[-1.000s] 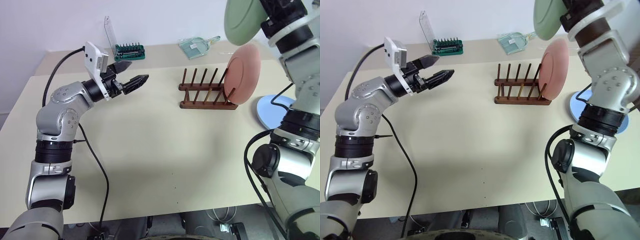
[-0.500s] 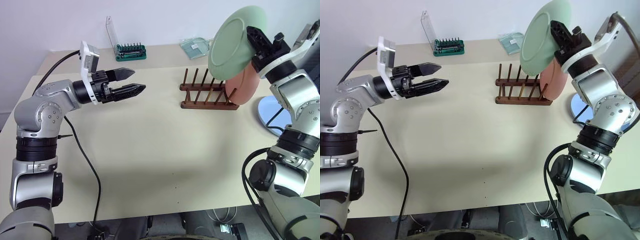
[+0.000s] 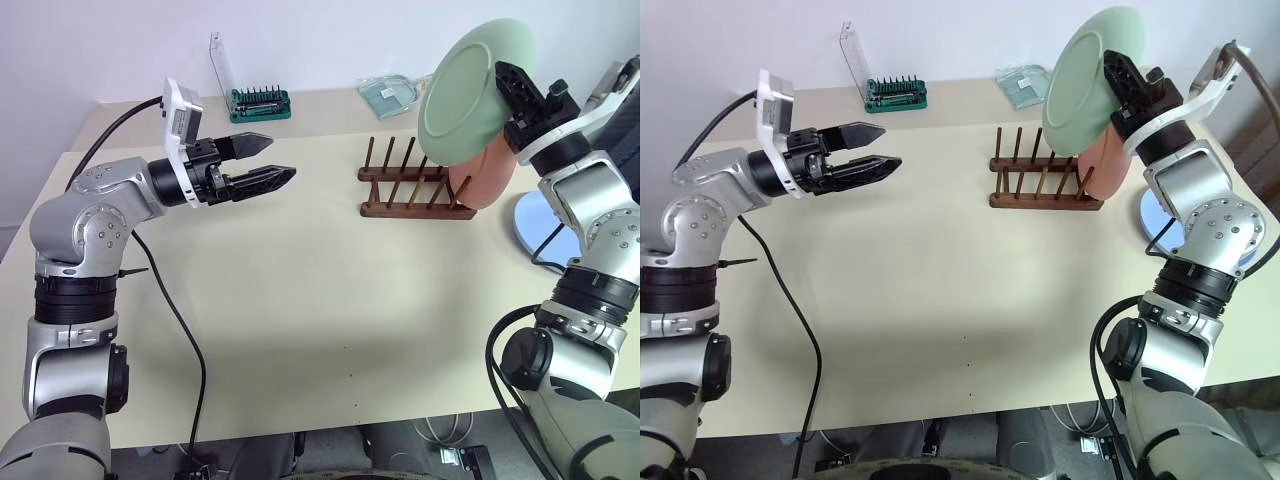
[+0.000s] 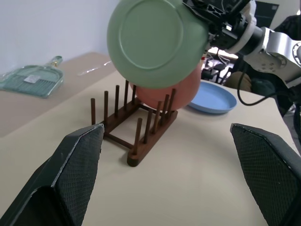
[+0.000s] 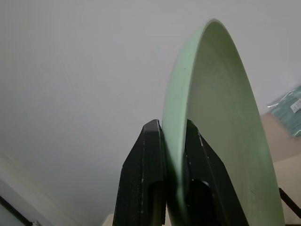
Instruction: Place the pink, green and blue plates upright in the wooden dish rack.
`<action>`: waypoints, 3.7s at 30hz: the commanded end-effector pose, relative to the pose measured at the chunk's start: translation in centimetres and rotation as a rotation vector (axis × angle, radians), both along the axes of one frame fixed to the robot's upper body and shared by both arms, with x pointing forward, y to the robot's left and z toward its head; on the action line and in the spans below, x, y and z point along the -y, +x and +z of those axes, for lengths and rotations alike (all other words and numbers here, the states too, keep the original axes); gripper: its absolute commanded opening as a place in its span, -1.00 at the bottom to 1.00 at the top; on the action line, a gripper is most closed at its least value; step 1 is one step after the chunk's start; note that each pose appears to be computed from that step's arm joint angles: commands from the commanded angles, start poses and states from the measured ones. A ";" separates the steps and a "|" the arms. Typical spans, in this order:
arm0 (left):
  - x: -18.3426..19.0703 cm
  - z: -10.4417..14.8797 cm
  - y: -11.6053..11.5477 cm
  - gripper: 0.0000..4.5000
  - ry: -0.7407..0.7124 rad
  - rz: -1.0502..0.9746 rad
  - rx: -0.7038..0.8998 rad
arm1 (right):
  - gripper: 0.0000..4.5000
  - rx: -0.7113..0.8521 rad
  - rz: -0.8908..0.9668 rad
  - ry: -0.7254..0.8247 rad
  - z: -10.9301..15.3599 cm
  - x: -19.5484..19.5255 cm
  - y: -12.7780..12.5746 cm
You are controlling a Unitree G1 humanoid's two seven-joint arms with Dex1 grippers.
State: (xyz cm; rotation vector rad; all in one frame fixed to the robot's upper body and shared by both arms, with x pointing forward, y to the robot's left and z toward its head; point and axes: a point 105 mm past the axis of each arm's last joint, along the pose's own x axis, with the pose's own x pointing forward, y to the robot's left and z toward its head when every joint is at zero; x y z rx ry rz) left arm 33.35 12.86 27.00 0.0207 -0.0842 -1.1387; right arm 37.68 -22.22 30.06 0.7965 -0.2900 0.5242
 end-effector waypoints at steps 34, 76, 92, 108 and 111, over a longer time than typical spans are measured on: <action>-0.5 2.0 -0.4 1.00 -0.050 0.020 0.038 | 0.99 0.273 -0.231 -0.269 4.1 2.8 -0.4; 5.8 -3.1 -6.3 1.00 0.146 -0.289 0.270 | 0.21 -0.653 -0.130 -1.147 -17.4 15.3 -4.7; 5.6 -2.6 -5.6 1.00 0.119 -0.270 0.237 | -0.98 -0.432 -0.683 -1.059 -8.6 18.8 -1.6; 5.0 -2.1 -4.7 1.00 0.092 -0.194 0.246 | -0.98 0.584 -0.443 -0.278 12.7 8.2 -4.6; 4.6 -1.9 -4.4 1.00 0.095 -0.180 0.254 | -0.98 0.646 -0.295 -0.142 14.7 5.9 -5.6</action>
